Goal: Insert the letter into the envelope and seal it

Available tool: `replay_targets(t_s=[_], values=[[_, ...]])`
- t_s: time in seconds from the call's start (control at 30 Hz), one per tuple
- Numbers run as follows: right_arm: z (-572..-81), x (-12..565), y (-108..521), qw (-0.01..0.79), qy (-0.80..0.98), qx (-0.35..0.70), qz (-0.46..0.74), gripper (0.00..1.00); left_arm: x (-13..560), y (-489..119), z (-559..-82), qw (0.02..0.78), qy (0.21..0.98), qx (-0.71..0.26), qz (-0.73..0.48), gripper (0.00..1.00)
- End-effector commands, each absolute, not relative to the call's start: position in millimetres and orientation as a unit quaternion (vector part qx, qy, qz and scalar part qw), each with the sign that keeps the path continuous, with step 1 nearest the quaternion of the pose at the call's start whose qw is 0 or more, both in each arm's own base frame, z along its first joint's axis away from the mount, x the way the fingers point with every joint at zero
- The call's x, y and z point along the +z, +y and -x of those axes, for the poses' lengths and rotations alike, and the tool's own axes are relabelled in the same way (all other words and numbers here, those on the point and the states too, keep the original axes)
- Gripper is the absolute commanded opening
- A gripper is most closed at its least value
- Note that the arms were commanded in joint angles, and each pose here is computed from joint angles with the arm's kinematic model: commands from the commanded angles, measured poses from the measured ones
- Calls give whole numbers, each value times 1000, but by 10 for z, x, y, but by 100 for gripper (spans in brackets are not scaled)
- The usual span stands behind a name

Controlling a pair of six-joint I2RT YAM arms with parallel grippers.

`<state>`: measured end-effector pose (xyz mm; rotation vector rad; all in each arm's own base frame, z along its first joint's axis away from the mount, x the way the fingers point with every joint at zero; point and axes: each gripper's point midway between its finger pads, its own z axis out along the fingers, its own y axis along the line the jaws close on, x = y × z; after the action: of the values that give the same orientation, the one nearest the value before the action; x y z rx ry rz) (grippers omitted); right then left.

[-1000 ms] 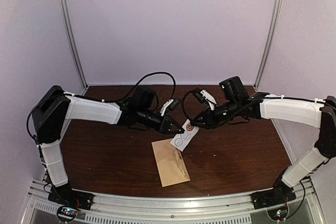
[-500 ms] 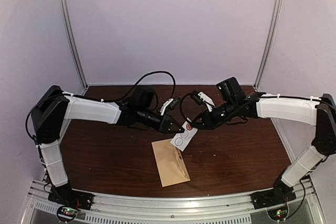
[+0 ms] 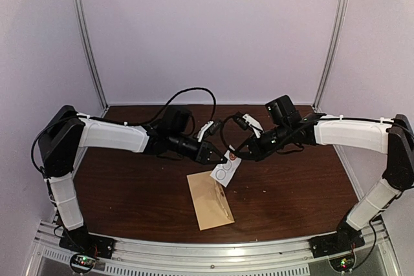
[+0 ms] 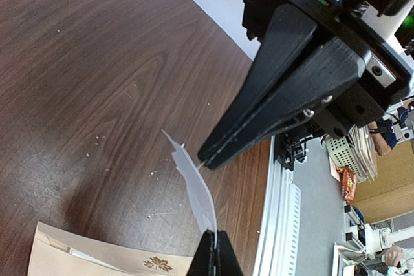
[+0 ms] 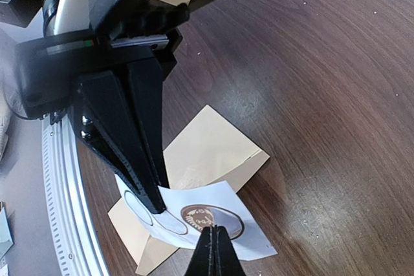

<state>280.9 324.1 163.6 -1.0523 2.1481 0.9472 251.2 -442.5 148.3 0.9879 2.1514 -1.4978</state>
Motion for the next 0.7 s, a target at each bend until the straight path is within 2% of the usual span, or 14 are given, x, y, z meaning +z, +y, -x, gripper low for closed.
replay_targets(t_s=[0.0,0.3,0.67], values=[[-2774,1759,3325,286,785,373,403,0,1734,-4437,-2583,197,745,-535,-345,0],[-2641,1852,3331,277,771,398,412,0,1602,-4384,-2785,203,780,-511,-299,0],[-2582,1943,3342,279,761,415,413,0,1565,-4363,-2902,208,785,-509,-284,0]])
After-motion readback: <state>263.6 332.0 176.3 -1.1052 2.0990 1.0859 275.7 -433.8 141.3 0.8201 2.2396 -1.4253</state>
